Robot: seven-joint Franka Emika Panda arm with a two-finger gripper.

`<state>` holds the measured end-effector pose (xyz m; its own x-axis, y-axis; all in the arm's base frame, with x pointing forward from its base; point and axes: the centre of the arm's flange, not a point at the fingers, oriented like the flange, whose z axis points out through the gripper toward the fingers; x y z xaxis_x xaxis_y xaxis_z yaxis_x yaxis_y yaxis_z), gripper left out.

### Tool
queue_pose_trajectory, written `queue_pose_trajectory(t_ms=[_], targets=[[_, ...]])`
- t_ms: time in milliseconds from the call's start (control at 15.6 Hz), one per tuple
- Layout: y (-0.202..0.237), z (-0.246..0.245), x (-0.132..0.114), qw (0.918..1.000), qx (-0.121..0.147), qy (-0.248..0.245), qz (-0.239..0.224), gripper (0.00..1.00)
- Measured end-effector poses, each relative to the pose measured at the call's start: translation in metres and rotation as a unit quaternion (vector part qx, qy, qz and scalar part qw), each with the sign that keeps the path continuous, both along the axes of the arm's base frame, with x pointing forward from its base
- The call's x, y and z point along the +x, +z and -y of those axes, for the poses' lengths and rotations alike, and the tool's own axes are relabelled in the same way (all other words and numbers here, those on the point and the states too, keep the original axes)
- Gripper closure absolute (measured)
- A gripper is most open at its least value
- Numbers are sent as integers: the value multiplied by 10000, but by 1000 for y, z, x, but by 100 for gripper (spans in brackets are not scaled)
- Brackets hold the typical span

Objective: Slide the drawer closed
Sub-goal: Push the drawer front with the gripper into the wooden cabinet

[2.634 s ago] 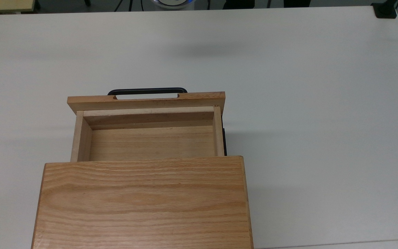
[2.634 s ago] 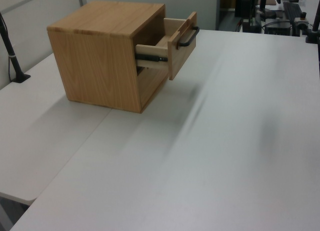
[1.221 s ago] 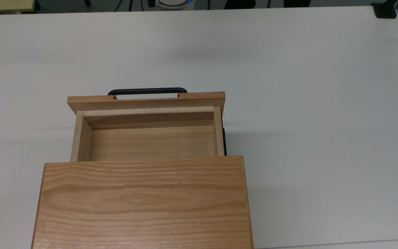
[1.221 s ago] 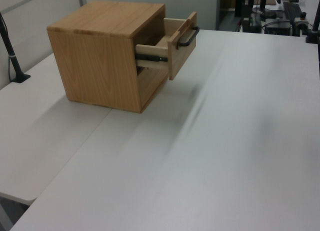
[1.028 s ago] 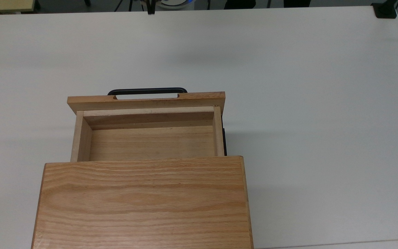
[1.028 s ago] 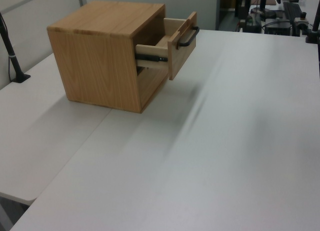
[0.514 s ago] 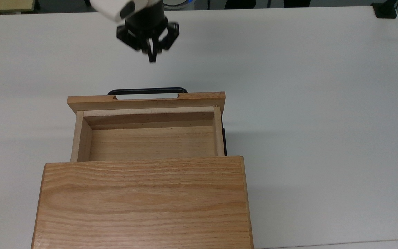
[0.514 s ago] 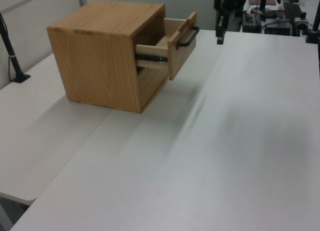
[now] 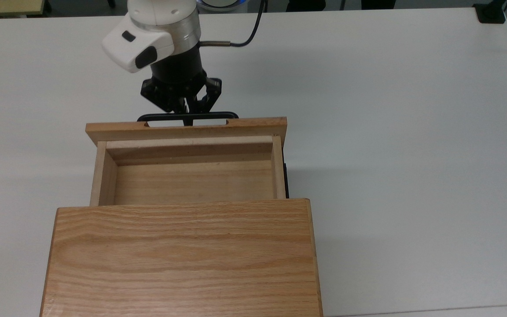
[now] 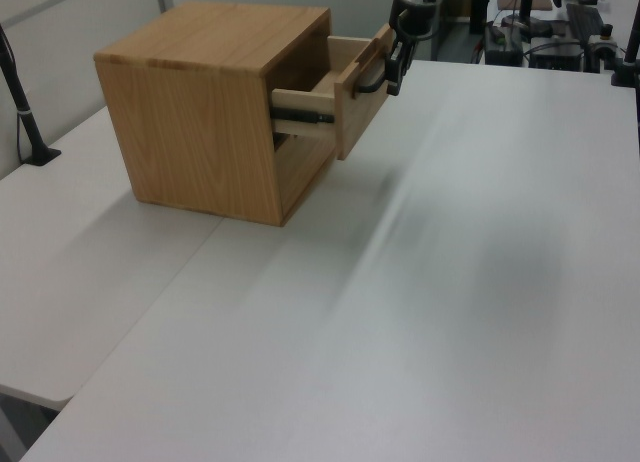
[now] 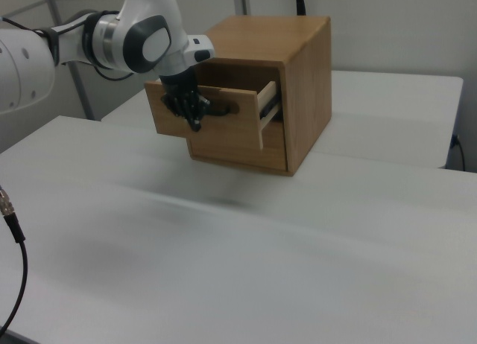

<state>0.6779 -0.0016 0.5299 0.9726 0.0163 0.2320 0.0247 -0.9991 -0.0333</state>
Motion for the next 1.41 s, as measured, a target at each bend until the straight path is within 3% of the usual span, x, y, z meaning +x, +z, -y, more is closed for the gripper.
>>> queue_pose_trajectory(t_ms=[385,835,1156,1413], targets=[[-1,8,27,9962,116,-392,763,96],[-22,5,61,9769,306,-641,2015,96],[-30,0,71,9668,361,-643,2445,96],[-31,-1,71,9661,393,-694,2457,96]])
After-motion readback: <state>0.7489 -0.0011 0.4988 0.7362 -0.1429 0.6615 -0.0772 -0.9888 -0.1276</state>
